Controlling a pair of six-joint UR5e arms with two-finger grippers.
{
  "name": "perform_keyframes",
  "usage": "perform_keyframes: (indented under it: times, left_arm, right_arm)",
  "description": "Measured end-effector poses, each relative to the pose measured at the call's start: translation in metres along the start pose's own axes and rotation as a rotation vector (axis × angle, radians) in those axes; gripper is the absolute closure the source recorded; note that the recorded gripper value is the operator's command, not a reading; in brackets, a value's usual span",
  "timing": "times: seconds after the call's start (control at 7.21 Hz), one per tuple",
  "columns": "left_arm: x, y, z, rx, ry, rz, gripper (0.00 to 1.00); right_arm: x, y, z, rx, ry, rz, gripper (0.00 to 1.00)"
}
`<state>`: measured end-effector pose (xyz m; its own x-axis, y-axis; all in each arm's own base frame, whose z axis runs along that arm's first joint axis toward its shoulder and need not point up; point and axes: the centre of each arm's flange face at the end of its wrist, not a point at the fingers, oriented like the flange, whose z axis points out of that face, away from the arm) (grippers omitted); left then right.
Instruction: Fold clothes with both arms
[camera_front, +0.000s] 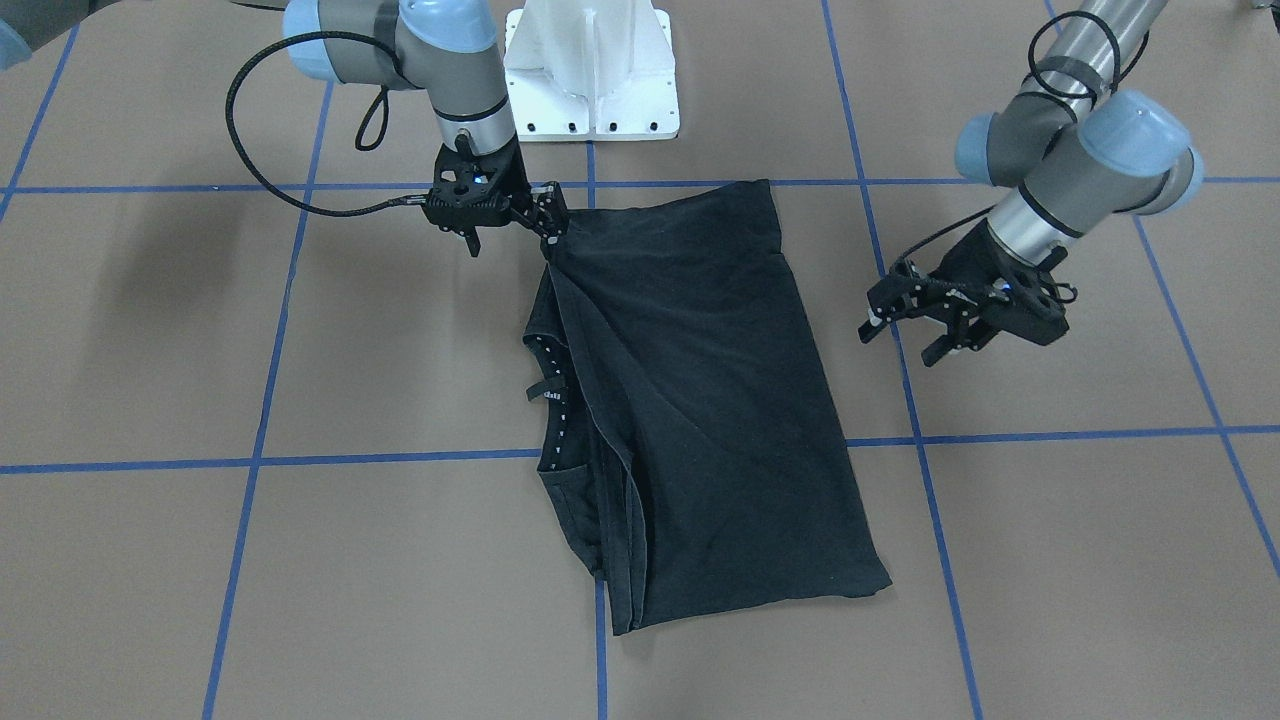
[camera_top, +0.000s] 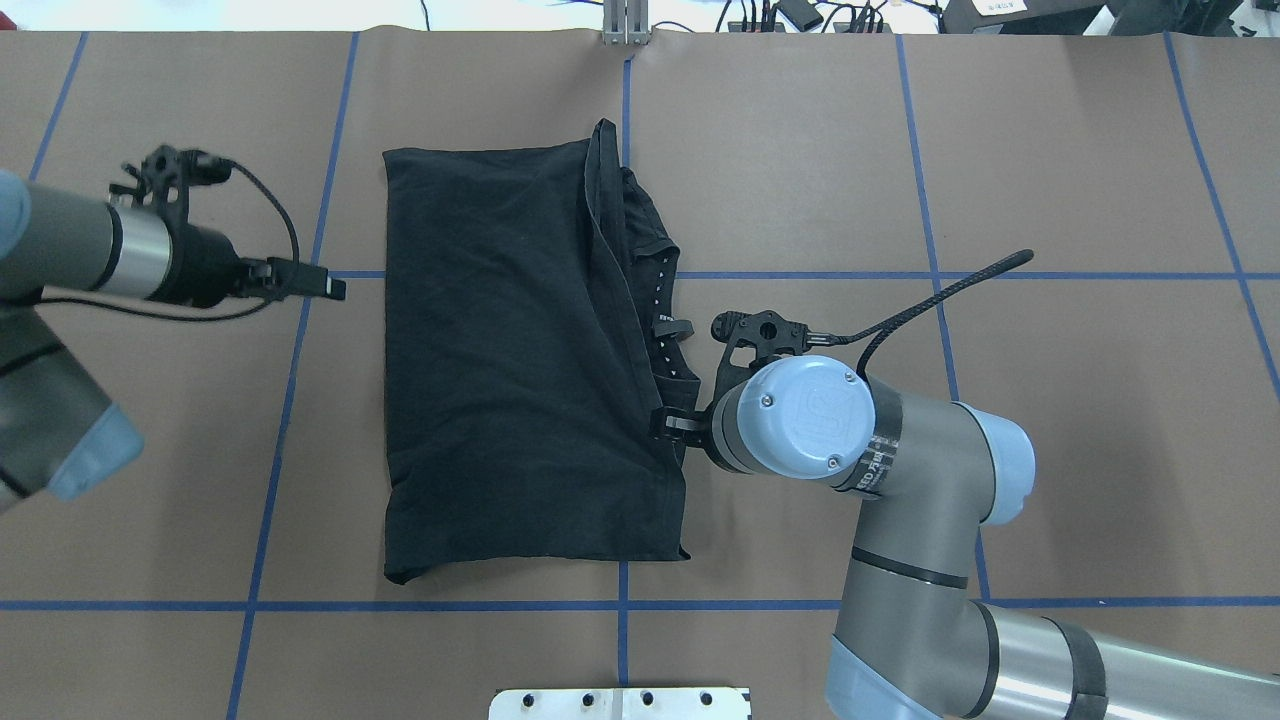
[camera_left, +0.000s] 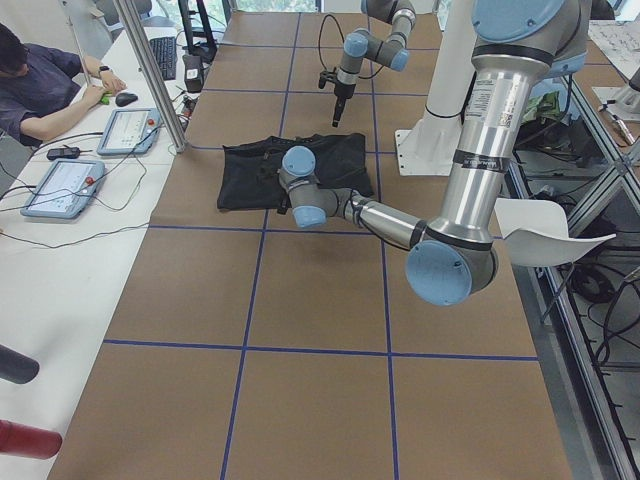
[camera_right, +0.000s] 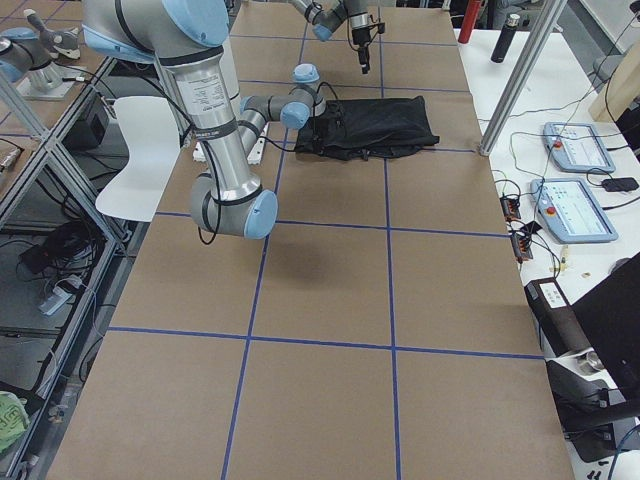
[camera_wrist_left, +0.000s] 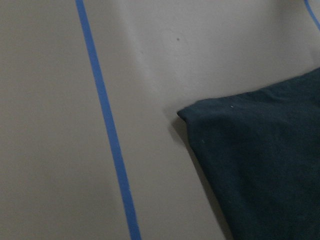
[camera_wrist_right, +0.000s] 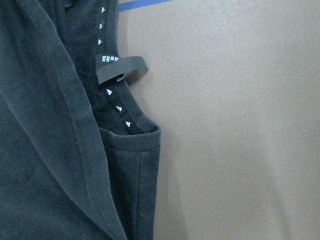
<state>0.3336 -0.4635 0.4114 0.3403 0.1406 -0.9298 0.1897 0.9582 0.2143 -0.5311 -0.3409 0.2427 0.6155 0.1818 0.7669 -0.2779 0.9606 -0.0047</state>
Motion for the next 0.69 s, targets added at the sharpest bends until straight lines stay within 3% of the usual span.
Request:
perform_keyframes:
  times: [0.28, 0.69]
  left_arm:
    - [0.038, 0.074, 0.008, -0.013, 0.026, -0.145, 0.0]
    - [0.066, 0.168, 0.025, -0.031, 0.036, -0.388, 0.0]
  right_arm:
    - [0.001, 0.001, -0.006, 0.0, -0.014, 0.066, 0.0]
    - [0.0, 0.001, -0.011, 0.001, -0.024, 0.081, 0.0]
